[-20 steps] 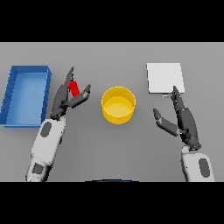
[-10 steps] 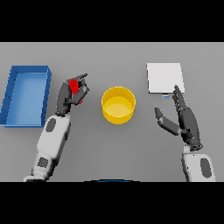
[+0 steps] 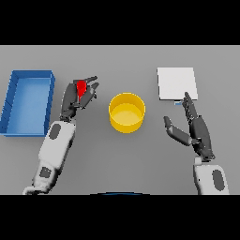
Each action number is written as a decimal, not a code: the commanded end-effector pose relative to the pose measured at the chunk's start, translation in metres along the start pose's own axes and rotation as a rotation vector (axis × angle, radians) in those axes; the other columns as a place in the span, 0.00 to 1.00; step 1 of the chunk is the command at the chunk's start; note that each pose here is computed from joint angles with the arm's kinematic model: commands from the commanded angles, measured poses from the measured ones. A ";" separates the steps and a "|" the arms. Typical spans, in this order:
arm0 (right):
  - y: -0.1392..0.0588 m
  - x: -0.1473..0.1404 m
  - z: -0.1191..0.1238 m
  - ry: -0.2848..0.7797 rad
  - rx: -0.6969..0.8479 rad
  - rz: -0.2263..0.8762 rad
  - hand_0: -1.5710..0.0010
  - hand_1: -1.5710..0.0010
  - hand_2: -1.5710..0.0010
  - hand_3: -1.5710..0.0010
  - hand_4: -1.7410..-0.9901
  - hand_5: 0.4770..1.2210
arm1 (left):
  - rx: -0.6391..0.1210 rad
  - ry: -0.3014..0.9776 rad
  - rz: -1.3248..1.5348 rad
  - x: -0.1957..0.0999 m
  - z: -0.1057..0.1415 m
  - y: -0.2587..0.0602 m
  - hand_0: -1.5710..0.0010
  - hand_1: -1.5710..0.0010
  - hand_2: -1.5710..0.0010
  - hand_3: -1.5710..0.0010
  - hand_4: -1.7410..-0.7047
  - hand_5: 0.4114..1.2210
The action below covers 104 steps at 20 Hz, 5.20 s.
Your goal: Pick up the red beaker and tilt it to pour out 1 green nut into yellow bowl. Pick up the yellow bowl and place it on the metallic measuring scale.
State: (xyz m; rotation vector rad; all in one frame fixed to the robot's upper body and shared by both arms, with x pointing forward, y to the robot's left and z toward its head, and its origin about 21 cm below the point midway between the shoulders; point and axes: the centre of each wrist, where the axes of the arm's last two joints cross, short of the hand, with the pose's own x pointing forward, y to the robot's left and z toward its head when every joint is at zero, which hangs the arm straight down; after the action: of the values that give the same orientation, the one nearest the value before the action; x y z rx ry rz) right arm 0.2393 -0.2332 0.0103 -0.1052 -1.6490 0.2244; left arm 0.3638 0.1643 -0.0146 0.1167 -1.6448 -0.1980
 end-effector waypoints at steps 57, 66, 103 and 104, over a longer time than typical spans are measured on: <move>0.003 -0.002 0.003 0.035 -0.033 -0.033 1.00 1.00 1.00 1.00 0.61 0.17 | -0.826 -0.400 -2.339 0.158 -0.043 -0.117 0.00 0.00 0.00 0.00 0.00 1.00; 0.006 -0.003 -0.001 0.042 -0.039 -0.008 1.00 1.00 1.00 1.00 0.67 0.14 | -0.775 -0.450 -2.475 0.173 -0.051 -0.121 0.00 0.00 0.00 0.00 0.00 1.00; 0.006 -0.003 -0.004 -0.035 0.052 0.015 1.00 1.00 1.00 1.00 0.58 0.30 | 0.355 0.632 -0.736 0.132 -0.082 0.219 0.00 0.00 0.00 0.04 0.00 1.00; 0.003 -0.005 -0.002 -0.028 0.050 0.015 1.00 1.00 1.00 1.00 0.58 0.31 | 0.365 0.627 -0.736 0.127 -0.076 0.219 0.00 0.00 0.00 0.03 0.00 1.00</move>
State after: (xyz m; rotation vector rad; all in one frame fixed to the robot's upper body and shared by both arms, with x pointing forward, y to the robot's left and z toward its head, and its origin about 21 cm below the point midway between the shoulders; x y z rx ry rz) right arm 0.2419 -0.2309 0.0051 -0.0780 -1.6695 0.2794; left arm 0.4382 0.3499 0.1587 0.9684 -0.9372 -0.3708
